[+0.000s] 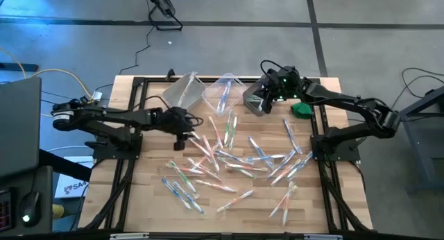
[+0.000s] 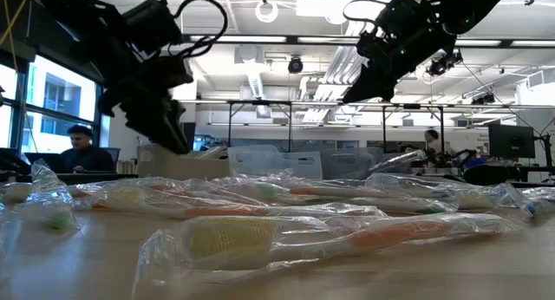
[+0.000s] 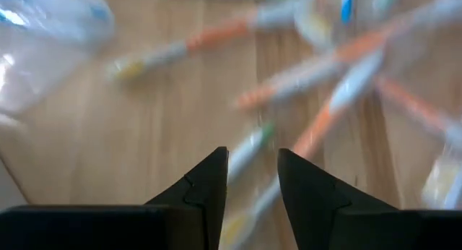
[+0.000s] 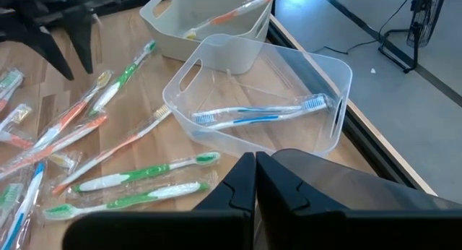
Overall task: Pick & Place Toothbrushes
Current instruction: Put the orange toothbrush into the white bin
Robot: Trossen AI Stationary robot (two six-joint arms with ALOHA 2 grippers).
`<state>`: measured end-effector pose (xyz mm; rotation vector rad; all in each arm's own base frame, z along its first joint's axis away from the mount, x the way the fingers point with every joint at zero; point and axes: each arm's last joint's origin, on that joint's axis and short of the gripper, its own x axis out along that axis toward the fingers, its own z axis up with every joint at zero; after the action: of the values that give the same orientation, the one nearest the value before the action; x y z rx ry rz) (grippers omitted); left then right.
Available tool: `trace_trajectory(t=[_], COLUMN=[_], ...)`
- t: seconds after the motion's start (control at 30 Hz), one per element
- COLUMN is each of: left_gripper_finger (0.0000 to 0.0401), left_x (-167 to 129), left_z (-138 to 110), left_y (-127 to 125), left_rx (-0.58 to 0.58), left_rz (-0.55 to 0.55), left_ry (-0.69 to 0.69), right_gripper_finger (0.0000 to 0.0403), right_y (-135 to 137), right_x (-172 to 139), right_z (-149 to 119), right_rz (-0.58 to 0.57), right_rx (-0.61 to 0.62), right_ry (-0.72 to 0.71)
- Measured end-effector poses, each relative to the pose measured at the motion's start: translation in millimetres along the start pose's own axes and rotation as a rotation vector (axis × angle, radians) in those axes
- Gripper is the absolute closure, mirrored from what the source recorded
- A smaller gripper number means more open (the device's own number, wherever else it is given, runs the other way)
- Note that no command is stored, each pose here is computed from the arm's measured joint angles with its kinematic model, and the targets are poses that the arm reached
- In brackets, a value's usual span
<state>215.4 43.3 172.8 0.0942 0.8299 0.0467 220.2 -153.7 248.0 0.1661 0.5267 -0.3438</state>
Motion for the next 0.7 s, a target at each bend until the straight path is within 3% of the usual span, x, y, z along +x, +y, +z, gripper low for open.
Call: trace_trajectory(t=[0.2, 0.7], left_gripper_finger=[0.0281, 0.0281], left_x=[4.3, 20.7], left_z=[-11.0, -23.5], left_y=[-2.1, -1.6], left_rx=[0.042, 0.111], left_rz=[-0.028, 0.000], left_ry=[0.116, 0.254], right_gripper_finger=[0.0398, 0.0398], right_y=[0.0, 0.0], right_x=[0.0, 0.0], right_z=[-0.1, -0.6], right_rz=[0.000, 0.000], right_rx=[0.000, 0.002], right_ry=[0.001, 0.006])
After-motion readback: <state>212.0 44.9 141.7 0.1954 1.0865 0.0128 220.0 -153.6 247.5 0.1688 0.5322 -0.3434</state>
